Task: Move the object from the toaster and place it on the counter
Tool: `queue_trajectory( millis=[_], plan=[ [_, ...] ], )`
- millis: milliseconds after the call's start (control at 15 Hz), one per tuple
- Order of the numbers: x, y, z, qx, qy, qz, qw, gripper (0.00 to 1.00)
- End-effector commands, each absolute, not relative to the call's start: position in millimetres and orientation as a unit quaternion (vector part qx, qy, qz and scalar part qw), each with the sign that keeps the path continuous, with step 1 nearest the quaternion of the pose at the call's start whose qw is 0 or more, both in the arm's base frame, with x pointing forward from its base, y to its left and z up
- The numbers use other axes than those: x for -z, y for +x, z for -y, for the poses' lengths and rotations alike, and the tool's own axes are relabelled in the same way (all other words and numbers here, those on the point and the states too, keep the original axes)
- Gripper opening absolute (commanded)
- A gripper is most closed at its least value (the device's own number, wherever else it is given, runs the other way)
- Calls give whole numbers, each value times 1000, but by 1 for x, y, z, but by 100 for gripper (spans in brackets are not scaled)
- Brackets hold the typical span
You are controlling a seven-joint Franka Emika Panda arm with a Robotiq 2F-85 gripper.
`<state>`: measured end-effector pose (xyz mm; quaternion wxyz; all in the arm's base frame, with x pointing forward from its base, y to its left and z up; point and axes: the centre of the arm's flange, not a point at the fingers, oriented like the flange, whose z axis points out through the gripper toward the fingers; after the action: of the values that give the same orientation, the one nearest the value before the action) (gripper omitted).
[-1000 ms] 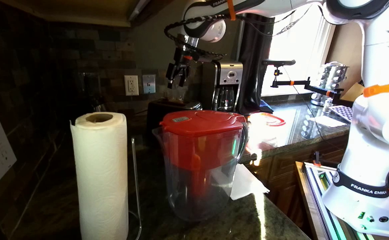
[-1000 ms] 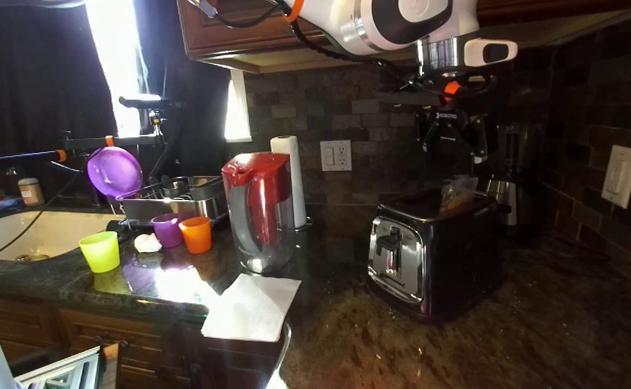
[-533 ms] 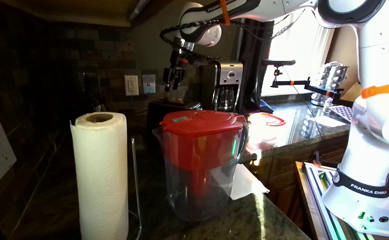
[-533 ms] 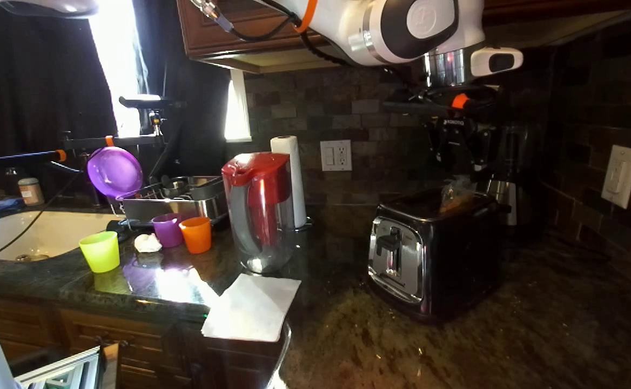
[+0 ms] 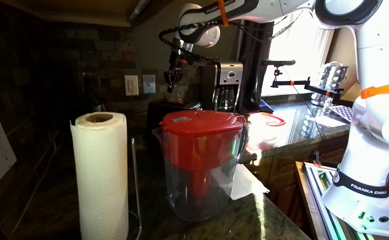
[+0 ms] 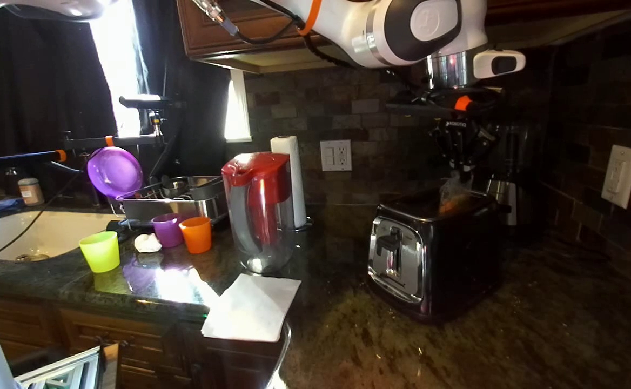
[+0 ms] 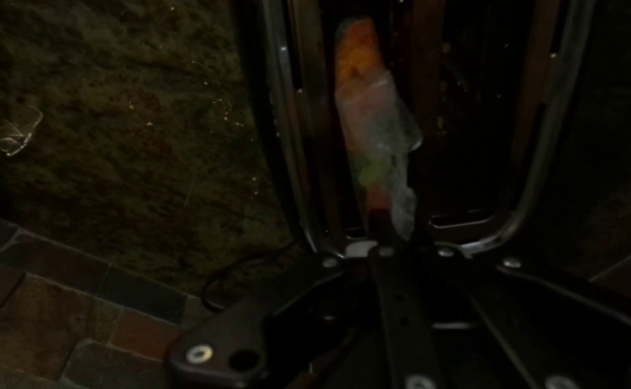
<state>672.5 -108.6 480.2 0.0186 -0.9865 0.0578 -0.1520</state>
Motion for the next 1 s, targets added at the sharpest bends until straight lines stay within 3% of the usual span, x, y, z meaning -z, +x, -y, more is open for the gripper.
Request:
queue_trajectory(
  millis=[0,933],
  plan=[
    [-493,668,110,139,-987,-73,28,0],
    [-586,601,100,158,-983,-94,12,0]
  ],
)
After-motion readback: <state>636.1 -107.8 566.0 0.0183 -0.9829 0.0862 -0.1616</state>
